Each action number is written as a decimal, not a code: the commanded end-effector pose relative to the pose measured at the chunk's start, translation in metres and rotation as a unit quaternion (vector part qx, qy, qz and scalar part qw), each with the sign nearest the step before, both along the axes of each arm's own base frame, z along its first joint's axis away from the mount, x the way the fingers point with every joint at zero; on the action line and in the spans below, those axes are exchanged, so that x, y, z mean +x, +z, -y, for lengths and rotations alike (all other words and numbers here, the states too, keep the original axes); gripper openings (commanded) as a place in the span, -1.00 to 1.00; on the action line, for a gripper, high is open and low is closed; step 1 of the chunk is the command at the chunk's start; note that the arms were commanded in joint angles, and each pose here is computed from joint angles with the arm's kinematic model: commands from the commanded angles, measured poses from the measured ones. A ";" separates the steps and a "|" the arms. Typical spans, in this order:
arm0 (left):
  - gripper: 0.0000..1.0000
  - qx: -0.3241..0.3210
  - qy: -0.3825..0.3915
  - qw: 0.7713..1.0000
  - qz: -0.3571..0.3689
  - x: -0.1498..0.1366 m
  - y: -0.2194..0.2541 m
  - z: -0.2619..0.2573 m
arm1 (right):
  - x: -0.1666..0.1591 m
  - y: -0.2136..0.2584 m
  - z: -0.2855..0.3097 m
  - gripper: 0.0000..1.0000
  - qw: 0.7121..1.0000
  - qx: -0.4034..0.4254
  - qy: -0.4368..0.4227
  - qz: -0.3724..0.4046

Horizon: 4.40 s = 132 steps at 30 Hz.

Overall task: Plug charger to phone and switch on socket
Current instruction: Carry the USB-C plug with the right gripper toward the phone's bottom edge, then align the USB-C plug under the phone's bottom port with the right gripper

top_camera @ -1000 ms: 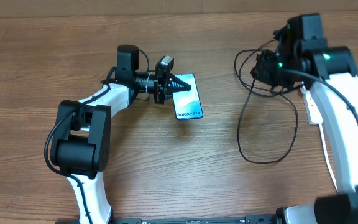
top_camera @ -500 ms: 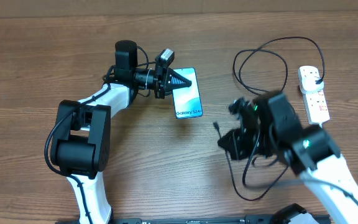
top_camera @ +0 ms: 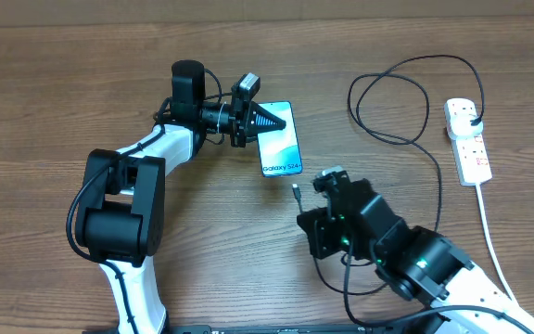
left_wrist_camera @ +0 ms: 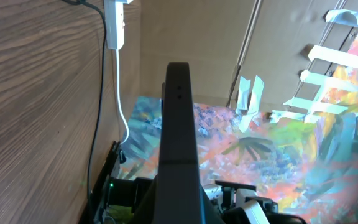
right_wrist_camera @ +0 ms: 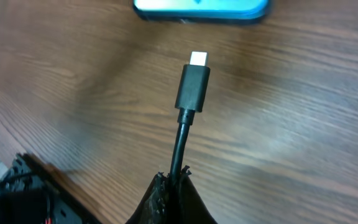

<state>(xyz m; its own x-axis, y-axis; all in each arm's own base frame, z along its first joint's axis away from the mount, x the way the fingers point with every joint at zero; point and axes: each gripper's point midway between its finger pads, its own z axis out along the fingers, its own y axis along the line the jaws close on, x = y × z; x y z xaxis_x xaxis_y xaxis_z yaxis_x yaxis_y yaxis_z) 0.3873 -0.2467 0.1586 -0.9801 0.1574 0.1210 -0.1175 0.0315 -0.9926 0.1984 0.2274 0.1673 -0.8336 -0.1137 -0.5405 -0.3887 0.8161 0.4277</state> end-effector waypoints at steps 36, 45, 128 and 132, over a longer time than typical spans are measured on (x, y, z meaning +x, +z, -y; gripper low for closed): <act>-0.92 0.007 0.000 0.999 -0.033 0.003 0.005 0.004 | 0.015 0.005 -0.012 -0.92 0.999 0.020 -0.027 0.017; -0.92 0.006 0.001 1.000 -0.027 0.004 0.005 0.004 | 0.014 0.005 -0.012 -0.92 0.999 0.015 -0.020 0.023; -0.92 -0.004 0.009 0.998 0.067 0.007 0.003 0.004 | 0.030 -0.008 -0.015 -0.92 0.999 -0.025 -0.019 0.038; -0.91 -0.004 0.008 0.998 0.067 0.007 0.003 0.004 | 0.030 -0.008 -0.016 -0.92 0.999 -0.024 -0.019 0.038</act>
<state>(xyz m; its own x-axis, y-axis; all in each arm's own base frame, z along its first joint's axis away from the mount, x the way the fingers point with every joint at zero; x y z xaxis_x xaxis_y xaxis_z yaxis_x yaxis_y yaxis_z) 0.3947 -0.2477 0.1545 -0.9931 0.1162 0.0184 -0.0141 0.0378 -0.9992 0.2231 0.2399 0.1469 -0.8126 -0.1309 -0.5680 -0.3859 0.8511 0.3560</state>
